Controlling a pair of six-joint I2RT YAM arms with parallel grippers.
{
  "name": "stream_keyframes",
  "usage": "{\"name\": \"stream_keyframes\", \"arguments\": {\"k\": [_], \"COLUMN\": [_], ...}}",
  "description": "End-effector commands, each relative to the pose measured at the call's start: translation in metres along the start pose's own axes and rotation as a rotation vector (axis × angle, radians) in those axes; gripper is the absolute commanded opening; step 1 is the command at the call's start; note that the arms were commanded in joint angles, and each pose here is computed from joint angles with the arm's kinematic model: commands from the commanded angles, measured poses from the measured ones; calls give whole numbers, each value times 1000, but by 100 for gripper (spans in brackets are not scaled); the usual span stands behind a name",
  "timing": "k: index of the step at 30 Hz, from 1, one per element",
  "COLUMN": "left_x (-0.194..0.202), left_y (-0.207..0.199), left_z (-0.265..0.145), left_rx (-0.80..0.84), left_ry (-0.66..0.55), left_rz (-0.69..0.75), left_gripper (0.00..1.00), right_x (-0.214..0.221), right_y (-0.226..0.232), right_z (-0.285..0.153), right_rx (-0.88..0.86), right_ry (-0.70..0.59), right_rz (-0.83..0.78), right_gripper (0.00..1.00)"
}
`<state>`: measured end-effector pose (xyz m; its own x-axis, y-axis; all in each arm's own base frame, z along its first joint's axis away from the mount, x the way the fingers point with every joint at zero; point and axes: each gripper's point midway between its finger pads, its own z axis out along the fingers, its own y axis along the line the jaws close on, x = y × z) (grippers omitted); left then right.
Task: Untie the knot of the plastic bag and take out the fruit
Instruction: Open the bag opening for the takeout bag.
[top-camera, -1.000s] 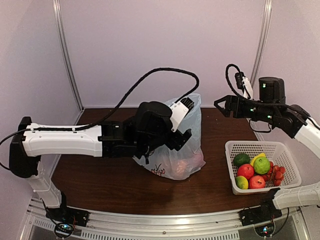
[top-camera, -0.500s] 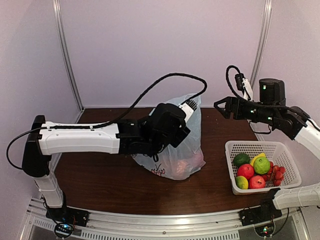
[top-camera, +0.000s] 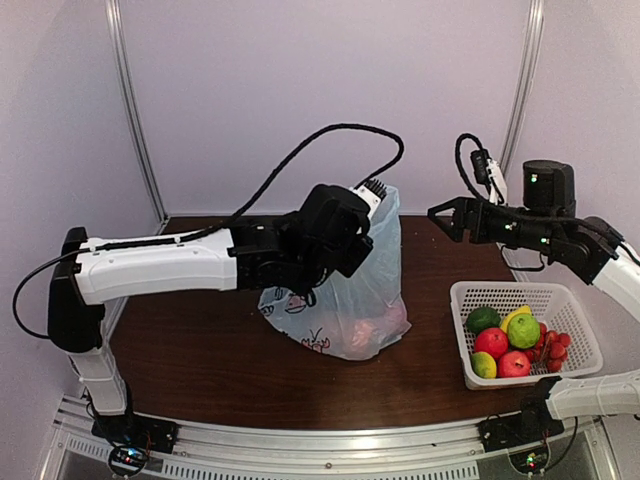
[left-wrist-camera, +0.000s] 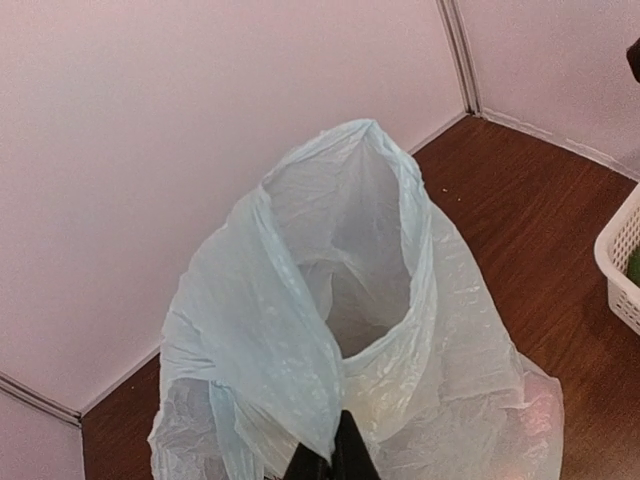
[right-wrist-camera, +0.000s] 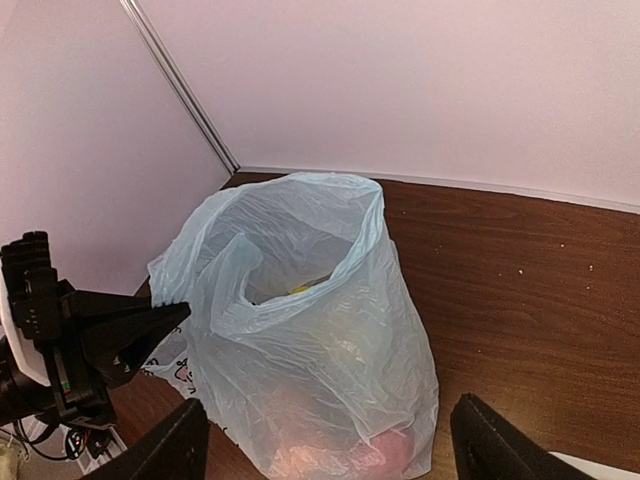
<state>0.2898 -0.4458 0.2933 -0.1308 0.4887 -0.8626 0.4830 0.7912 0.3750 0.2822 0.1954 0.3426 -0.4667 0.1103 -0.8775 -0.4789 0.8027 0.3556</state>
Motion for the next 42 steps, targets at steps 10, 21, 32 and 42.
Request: {"name": "stream_keyframes", "arguments": {"k": [10, 21, 32, 42], "left_x": [-41, -35, -25, -22], "left_y": [56, 70, 73, 79], "left_z": [-56, -92, -104, -105], "left_rx": [285, 438, 458, 453], "left_ry": [-69, -105, -112, -113], "left_rz": [-290, -390, -403, -426], "left_gripper": [0, 0, 0, 0], "right_x": [0, 13, 28, 38], "right_y": [65, 141, 124, 112], "right_z": [6, 29, 80, 123], "right_rx": [-222, -305, -69, -12], "right_ry": [47, 44, 178, 287], "right_rz": [-92, -67, -182, -217], "right_gripper": [83, 76, 72, 69]}}
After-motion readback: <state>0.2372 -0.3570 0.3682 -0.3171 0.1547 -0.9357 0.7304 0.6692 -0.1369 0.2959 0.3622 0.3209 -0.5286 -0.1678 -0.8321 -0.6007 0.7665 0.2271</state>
